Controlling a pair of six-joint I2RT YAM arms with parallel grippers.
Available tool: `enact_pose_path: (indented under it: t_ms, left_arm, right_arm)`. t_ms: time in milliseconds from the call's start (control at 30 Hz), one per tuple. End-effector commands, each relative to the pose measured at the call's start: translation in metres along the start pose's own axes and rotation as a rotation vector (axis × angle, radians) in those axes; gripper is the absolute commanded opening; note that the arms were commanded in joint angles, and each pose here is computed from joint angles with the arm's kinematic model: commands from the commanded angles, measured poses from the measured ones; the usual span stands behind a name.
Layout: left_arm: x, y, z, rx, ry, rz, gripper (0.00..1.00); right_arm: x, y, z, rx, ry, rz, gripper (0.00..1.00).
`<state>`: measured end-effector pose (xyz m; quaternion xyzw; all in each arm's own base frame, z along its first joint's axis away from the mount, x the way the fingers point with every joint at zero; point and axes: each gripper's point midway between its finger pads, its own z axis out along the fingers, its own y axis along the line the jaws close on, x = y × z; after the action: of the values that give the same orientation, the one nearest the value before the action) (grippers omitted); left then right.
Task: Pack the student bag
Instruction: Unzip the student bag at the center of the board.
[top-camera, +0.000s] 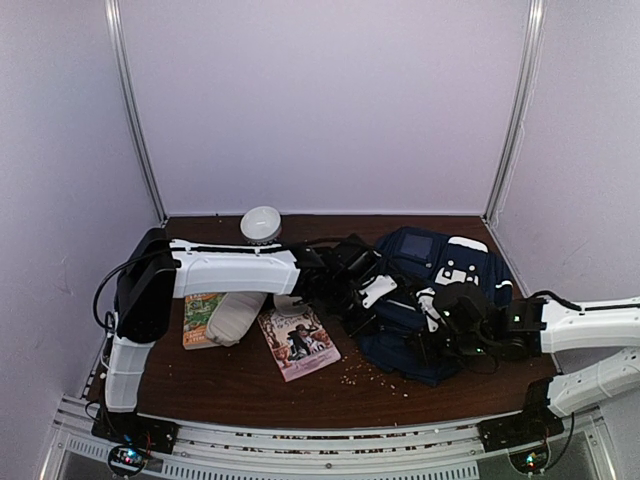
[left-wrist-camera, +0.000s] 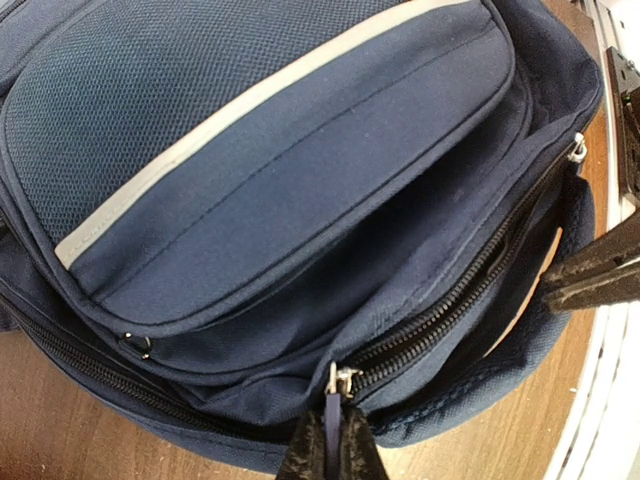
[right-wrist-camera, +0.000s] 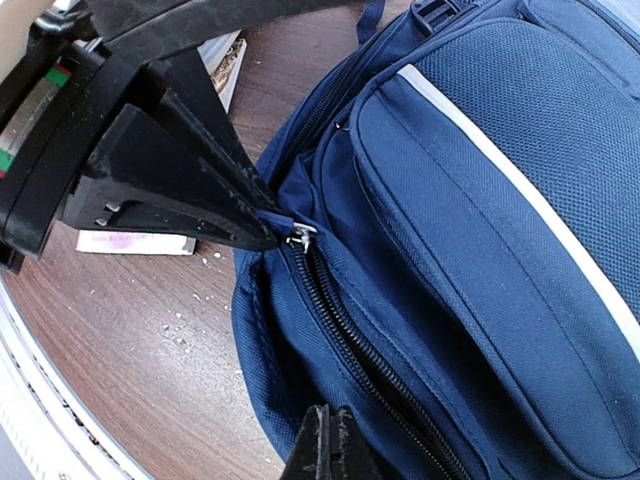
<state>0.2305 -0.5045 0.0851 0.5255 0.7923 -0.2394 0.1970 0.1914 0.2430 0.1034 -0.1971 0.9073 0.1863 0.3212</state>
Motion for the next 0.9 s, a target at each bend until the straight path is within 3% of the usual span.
enact_pose_path:
  t_ms: [0, 267, 367, 567, 733, 867]
  left_arm:
    - [-0.010, 0.000, -0.014, -0.027, -0.028, 0.011, 0.00]
    - [-0.014, -0.007, -0.025, 0.000, -0.056, 0.003, 0.01]
    - [-0.012, -0.009, -0.026, 0.013, -0.052, 0.001, 0.16]
    - [-0.008, -0.010, -0.024, 0.022, -0.043, 0.001, 0.20]
    - [-0.009, -0.009, -0.024, 0.018, -0.045, 0.001, 0.15]
    - [-0.009, -0.007, -0.025, 0.004, -0.046, 0.003, 0.00]
  right_arm:
    - [0.002, -0.005, -0.003, 0.017, -0.013, 0.009, 0.00]
    - [0.003, -0.006, -0.004, 0.019, -0.018, 0.016, 0.00]
    - [0.002, -0.006, -0.002, 0.020, -0.016, 0.017, 0.02]
    - [0.001, -0.004, -0.001, 0.016, -0.014, 0.017, 0.02]
    - [0.000, -0.004, -0.001, 0.016, -0.015, 0.013, 0.02]
    - [0.001, -0.004, -0.002, 0.016, -0.014, 0.014, 0.02]
